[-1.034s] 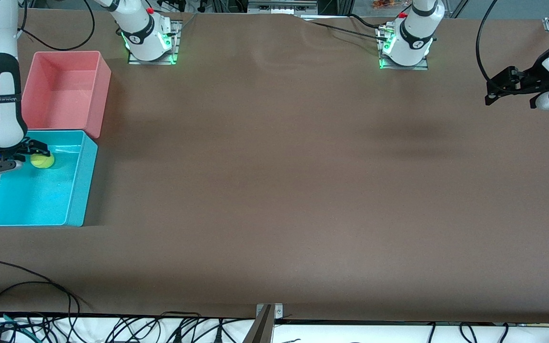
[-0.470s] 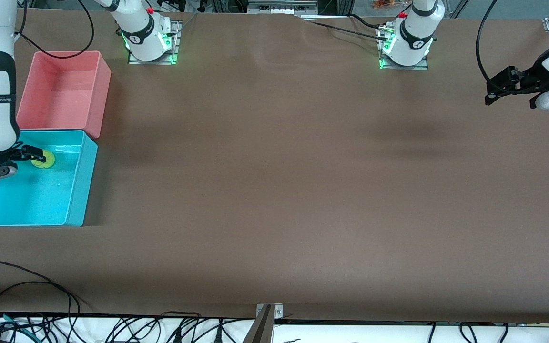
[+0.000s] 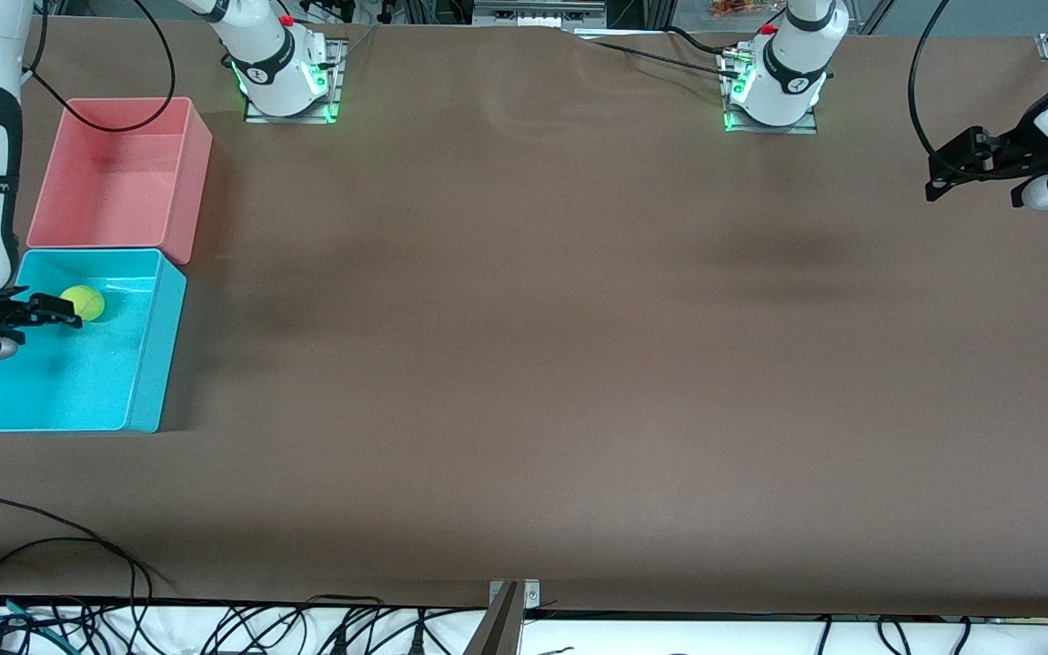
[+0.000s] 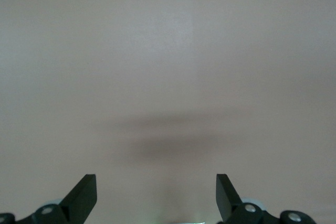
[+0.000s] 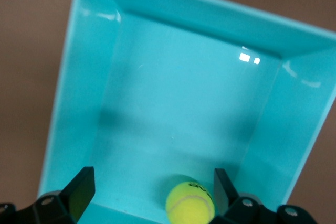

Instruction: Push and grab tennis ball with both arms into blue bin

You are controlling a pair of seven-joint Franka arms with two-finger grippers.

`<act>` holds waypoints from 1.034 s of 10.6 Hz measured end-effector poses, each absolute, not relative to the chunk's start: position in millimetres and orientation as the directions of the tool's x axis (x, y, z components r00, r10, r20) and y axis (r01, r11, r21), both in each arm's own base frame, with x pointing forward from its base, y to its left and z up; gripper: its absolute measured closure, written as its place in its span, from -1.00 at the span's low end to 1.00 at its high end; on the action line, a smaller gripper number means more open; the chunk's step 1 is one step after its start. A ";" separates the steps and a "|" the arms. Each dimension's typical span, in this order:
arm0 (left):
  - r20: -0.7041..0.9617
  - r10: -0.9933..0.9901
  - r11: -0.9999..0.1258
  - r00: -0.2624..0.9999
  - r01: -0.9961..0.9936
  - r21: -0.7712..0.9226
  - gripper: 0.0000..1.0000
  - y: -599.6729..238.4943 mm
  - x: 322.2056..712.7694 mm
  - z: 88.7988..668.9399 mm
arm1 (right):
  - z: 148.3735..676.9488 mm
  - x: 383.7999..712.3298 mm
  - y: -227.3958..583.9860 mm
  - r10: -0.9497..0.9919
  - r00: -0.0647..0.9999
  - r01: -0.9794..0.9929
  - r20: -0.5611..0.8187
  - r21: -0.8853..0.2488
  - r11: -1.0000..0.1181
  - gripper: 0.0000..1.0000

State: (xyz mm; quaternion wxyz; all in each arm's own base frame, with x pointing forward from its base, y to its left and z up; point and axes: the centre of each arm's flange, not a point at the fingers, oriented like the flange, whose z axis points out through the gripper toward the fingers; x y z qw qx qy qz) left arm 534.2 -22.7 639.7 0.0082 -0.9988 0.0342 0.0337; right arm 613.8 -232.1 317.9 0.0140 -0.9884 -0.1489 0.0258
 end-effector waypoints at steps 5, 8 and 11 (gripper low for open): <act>-0.068 -0.071 -0.997 0.995 -0.072 -0.014 -1.00 -24.2 534.2 639.7 | 381.4 665.1 -149.7 0.272 0.962 0.272 -0.004 -0.027 -0.962 -1.00; -0.068 -0.070 -0.997 0.995 -0.071 -0.014 -1.00 -24.1 534.2 639.7 | 415.6 675.7 -130.2 0.266 0.964 0.265 -0.012 -0.033 -0.964 -1.00; -0.068 -0.072 -0.997 0.995 -0.073 -0.014 -1.00 -24.7 534.1 639.7 | 446.6 684.2 -83.3 0.195 0.980 0.194 -0.034 -0.042 -0.980 -1.00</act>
